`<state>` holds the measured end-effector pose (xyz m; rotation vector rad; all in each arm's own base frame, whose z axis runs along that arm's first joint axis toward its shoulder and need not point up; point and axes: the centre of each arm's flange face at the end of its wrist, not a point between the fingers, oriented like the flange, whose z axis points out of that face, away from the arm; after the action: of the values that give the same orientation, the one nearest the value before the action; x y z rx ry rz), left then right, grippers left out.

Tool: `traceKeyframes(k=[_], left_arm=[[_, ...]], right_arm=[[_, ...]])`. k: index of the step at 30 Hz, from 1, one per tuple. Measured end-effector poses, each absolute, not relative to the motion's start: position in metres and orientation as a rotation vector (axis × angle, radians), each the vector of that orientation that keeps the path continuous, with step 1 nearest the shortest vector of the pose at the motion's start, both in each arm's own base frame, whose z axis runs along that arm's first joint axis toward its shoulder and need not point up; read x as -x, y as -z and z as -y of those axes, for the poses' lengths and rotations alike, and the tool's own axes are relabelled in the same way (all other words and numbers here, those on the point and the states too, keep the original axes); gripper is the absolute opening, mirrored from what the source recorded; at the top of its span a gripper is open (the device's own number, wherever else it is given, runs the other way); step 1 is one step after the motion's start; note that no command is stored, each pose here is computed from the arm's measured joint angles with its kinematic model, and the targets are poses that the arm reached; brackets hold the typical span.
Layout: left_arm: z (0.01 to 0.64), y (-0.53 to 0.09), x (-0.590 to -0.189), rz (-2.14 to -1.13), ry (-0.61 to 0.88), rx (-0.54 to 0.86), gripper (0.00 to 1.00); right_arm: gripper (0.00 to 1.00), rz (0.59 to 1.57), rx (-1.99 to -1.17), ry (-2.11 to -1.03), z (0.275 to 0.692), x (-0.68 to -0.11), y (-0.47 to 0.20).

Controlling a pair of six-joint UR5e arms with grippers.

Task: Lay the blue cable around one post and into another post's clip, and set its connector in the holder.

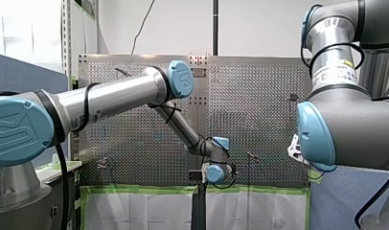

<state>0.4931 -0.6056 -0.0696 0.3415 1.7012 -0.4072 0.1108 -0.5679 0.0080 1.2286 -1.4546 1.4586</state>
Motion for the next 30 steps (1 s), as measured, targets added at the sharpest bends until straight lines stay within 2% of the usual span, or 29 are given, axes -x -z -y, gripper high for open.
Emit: traceKeyframes(k=[5,12,13,15,16,17,19,20,22,24,30], left_arm=[[0.6069,0.0648,-0.4988,-1.687,0.402,-0.324,0.53],[0.6054,0.0639,-0.5019,-1.686,0.397,-0.316,0.47],[0.6053,0.0639,-0.5021,-1.685,0.397,-0.316,0.41],[0.6049,0.0645,-0.5023,-1.686,0.397,-0.316,0.41],[0.6050,0.0644,-0.5024,-1.685,0.397,-0.316,0.36],[0.6050,0.0643,-0.5025,-1.685,0.397,-0.315,0.36],[0.6048,0.0638,-0.5030,-1.684,0.396,-0.314,0.24],[0.6049,0.0635,-0.5032,-1.683,0.396,-0.313,0.24],[0.6051,0.0634,-0.5034,-1.681,0.397,-0.312,0.10],[0.6055,0.0631,-0.5036,-1.678,0.400,-0.312,0.06],[0.6071,0.0625,-0.5036,-1.672,0.414,-0.320,0.06]], right_arm=[[0.00,1.454,-1.229,-1.459,0.5678,-0.1112,-0.0080],[0.00,1.457,-1.231,-1.460,0.5674,-0.1118,-0.0077],[0.00,1.458,-1.231,-1.459,0.5673,-0.1118,-0.0075],[0.00,1.459,-1.232,-1.458,0.5672,-0.1117,-0.0074],[0.00,1.460,-1.232,-1.458,0.5671,-0.1117,-0.0074],[0.00,1.460,-1.232,-1.458,0.5671,-0.1117,-0.0074],[0.00,1.461,-1.232,-1.458,0.5671,-0.1115,-0.0073],[0.00,1.461,-1.231,-1.458,0.5671,-0.1116,-0.0073],[0.00,1.462,-1.231,-1.458,0.5671,-0.1116,-0.0073],[0.00,1.462,-1.231,-1.458,0.5670,-0.1116,-0.0074],[0.00,1.463,-1.232,-1.458,0.5669,-0.1118,-0.0073]])
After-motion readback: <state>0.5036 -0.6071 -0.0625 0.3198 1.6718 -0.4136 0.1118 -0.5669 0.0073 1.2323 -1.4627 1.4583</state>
